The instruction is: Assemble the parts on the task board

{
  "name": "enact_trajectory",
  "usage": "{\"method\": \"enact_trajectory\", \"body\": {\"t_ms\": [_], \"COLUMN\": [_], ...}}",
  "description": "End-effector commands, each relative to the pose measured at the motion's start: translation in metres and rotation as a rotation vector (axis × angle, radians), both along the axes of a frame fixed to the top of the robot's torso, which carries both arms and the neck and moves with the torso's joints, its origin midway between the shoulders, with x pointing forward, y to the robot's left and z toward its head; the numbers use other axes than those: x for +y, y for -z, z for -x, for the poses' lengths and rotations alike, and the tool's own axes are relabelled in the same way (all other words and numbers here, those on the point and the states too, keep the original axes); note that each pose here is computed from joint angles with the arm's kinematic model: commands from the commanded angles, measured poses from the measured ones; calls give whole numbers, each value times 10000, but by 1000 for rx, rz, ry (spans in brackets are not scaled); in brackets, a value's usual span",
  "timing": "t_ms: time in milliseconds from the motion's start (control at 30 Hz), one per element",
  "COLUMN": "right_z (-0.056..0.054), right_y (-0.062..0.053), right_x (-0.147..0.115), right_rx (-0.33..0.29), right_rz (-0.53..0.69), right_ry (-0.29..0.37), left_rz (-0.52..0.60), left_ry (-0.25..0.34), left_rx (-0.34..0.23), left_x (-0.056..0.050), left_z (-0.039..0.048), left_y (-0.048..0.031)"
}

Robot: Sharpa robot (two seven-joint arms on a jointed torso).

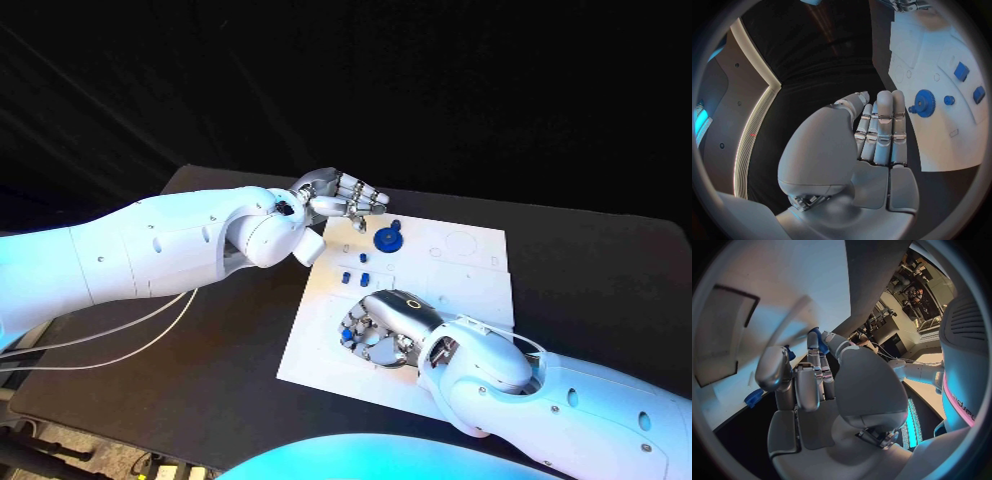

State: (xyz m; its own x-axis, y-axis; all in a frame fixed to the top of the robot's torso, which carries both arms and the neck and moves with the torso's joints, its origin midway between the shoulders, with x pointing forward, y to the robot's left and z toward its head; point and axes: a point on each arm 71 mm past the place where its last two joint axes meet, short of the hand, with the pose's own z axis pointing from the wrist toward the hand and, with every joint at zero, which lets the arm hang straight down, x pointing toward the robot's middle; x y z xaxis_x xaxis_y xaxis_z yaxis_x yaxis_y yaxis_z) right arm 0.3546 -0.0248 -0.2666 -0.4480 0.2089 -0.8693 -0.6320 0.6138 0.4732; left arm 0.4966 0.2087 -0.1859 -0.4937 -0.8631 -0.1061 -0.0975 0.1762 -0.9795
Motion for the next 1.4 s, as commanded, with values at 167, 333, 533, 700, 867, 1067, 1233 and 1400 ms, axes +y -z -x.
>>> {"method": "enact_trajectory", "body": {"t_ms": [167,333,533,700,867,1067,1233,1400], "right_z": [22,28,49,81,119,89,-34,-134], "right_y": [38,13,-30,-78,-142,-296,-491,-576], "right_x": [0,-10,-33,-66,-126,-336,-766,-1263], "right_rx": [4,-7,-23,-34,-38,-23,59,140], "right_rz": [45,26,-4,-31,-65,-114,-163,-127], "right_ry": [-1,10,21,28,32,70,177,309], "left_rz": [10,9,9,7,6,5,1,-1], "left_ry": [14,12,10,7,6,3,-2,-9], "left_rx": [1,1,1,1,2,2,5,8], "left_x": [-13,-6,1,15,22,33,56,82], "left_z": [8,8,9,9,8,6,6,7], "left_y": [-9,-9,-9,-9,-8,-6,5,24]}}
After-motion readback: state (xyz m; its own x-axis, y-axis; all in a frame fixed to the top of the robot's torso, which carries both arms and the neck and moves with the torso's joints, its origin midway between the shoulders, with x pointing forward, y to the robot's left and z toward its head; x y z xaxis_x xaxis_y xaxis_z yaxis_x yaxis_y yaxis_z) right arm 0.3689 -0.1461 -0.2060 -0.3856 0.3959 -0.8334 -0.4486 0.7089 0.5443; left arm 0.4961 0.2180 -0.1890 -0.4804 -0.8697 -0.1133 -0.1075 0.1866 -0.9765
